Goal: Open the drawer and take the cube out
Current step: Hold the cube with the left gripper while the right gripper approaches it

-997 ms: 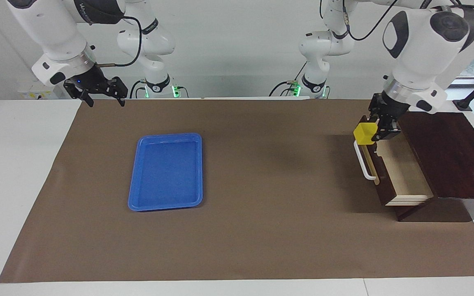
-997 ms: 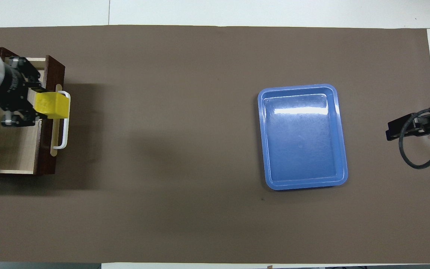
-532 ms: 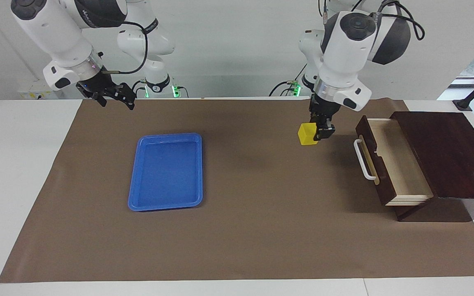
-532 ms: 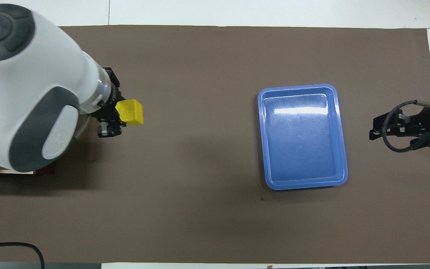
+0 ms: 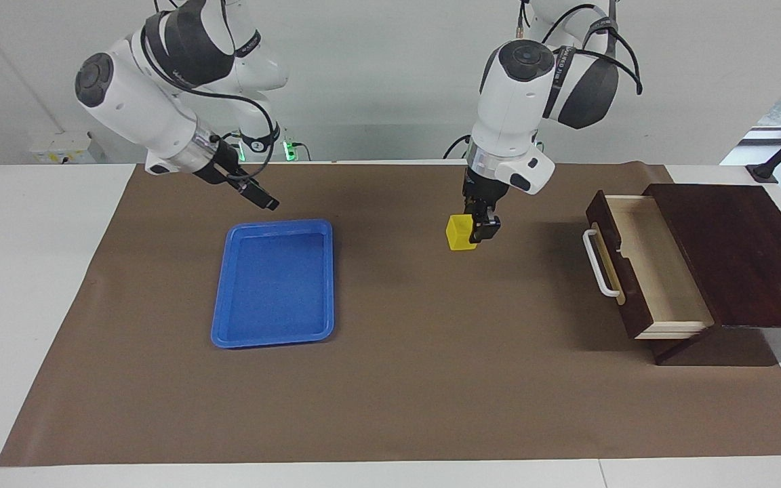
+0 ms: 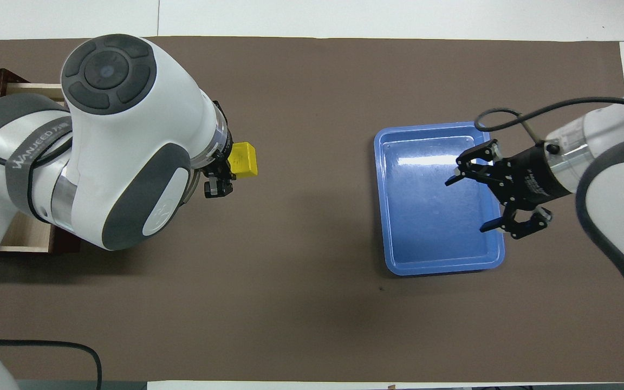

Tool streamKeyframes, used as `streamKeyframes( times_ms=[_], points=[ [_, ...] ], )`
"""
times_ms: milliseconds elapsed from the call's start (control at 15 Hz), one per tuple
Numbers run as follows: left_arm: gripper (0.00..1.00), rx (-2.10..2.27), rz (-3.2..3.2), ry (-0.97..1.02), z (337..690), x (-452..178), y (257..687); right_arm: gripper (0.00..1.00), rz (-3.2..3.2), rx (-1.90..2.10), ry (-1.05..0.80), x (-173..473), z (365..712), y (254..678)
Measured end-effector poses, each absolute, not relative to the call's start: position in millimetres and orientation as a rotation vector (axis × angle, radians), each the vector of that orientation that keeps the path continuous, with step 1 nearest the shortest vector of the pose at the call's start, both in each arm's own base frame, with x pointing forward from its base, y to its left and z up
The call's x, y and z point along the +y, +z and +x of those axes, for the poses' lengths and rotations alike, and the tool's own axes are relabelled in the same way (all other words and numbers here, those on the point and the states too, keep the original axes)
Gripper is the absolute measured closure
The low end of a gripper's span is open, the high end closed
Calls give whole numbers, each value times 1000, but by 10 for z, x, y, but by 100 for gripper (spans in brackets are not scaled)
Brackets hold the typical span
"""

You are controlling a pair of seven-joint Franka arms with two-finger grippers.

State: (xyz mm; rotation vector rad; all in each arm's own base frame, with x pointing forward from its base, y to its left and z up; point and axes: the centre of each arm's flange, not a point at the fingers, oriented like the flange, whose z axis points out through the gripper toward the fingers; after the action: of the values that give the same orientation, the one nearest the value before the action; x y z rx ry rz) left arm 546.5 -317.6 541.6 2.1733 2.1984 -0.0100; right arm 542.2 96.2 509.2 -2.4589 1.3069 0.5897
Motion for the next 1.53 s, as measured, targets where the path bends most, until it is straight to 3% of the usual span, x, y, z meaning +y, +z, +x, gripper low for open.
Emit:
streamKeyframes(
  times_ms=[266,798,1197,1529],
  points=[
    [45,2202,2167,-11,5519,-3176,5329,0,-2226,1501,702,1645,5635,4634],
    [45,2195,2164,-9,5524,-3190,5319,0,-1935,1621,853,2692,5658,4113],
    [45,2187,2175,-11,5499,-3242,5303,0,-1833,1679,821,3477,5961,4089],
    [45,2188,2177,-12,5499,-3245,5293,0,-1820,1658,812,3562,6035,4251]
  ],
)
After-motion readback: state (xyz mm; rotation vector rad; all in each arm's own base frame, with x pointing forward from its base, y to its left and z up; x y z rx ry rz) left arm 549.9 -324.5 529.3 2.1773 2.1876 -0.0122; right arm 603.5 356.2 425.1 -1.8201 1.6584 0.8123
